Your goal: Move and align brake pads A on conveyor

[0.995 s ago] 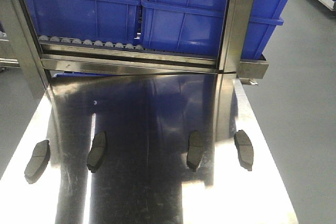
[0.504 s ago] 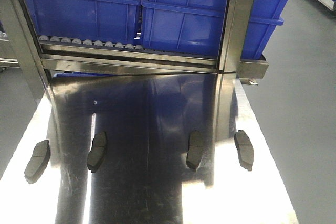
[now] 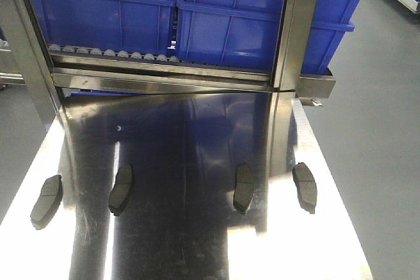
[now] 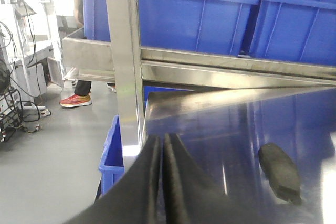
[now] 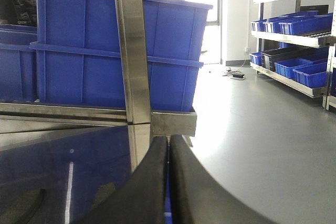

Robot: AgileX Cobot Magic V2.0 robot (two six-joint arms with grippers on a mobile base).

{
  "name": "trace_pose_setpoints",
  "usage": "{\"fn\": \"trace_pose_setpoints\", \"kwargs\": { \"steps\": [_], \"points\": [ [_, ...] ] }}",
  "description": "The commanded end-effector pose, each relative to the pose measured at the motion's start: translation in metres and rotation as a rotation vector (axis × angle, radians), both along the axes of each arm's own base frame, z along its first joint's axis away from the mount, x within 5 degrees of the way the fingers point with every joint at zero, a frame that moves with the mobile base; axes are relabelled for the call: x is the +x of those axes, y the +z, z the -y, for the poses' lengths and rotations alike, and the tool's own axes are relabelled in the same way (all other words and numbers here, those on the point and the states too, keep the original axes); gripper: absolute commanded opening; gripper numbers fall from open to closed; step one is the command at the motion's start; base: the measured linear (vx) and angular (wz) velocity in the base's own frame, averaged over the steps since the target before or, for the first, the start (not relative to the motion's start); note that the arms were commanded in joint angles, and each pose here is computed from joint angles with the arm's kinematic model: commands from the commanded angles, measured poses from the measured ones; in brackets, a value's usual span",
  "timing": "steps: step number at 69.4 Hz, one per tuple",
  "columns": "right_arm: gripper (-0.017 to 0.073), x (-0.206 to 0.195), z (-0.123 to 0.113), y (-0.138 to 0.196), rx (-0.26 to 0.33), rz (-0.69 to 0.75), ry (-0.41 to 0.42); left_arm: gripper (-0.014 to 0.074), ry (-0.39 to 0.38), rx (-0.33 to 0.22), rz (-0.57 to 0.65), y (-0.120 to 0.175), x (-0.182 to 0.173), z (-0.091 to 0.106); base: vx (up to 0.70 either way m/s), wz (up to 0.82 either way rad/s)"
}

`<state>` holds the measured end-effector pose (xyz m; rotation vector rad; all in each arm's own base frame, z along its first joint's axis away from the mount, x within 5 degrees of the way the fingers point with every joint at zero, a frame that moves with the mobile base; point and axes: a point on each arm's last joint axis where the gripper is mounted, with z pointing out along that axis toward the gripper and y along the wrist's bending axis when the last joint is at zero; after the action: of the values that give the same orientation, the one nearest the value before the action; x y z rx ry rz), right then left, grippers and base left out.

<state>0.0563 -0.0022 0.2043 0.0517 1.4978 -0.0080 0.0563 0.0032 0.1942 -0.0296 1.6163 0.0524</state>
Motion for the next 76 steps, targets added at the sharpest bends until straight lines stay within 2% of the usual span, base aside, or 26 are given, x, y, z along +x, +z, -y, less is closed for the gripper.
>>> {"fn": "trace_pose_setpoints", "kwargs": {
  "steps": [1, 7, 11, 22, 32, 41, 49, 64, 70, 76],
  "points": [
    [-0.0011, -0.001, 0.000, 0.003, -0.016, 0.068, -0.003, -0.0006, -0.009, -0.003, 0.079, 0.003, 0.000, 0.001, 0.00, 0.00],
    [-0.0011, -0.001, 0.000, 0.003, -0.016, 0.068, -0.003, -0.0006, -0.011, -0.002, 0.108, 0.005, 0.000, 0.001, 0.00, 0.00],
    [-0.0011, -0.001, 0.000, 0.003, -0.016, 0.068, -0.003, -0.0006, -0.014, 0.001, 0.169, 0.011, -0.001, 0.001, 0.00, 0.00],
    [-0.0011, -0.001, 0.000, 0.003, -0.016, 0.069, -0.003, -0.0006, -0.018, 0.005, 0.287, 0.039, -0.006, 0.002, 0.00, 0.00],
    [-0.0011, -0.001, 0.000, 0.003, -0.016, 0.069, -0.003, -0.0006, -0.017, 0.014, 0.266, 0.064, 0.002, 0.001, 0.00, 0.00],
    [-0.0011, -0.001, 0.000, 0.003, -0.016, 0.069, -0.003, -0.0006, -0.009, 0.004, 0.095, 0.097, 0.025, 0.000, 0.00, 0.00],
    [-0.0011, -0.001, 0.000, 0.003, -0.016, 0.069, -0.003, -0.0006, 0.004, -0.008, -0.133, 0.120, 0.047, -0.002, 0.00, 0.00],
    [-0.0011, -0.001, 0.000, 0.003, -0.016, 0.069, -0.003, -0.0006, 0.034, -0.035, -0.696, 0.121, 0.077, -0.006, 0.00, 0.00],
    [-0.0011, -0.001, 0.000, 0.003, -0.016, 0.069, -0.003, -0.0006, 0.040, -0.038, -0.812, 0.118, 0.085, -0.007, 0.00, 0.00],
    [-0.0011, -0.001, 0.000, 0.003, -0.016, 0.069, -0.003, -0.0006, 0.039, -0.039, -0.820, 0.116, 0.089, -0.007, 0.00, 0.00]
  ]
}}
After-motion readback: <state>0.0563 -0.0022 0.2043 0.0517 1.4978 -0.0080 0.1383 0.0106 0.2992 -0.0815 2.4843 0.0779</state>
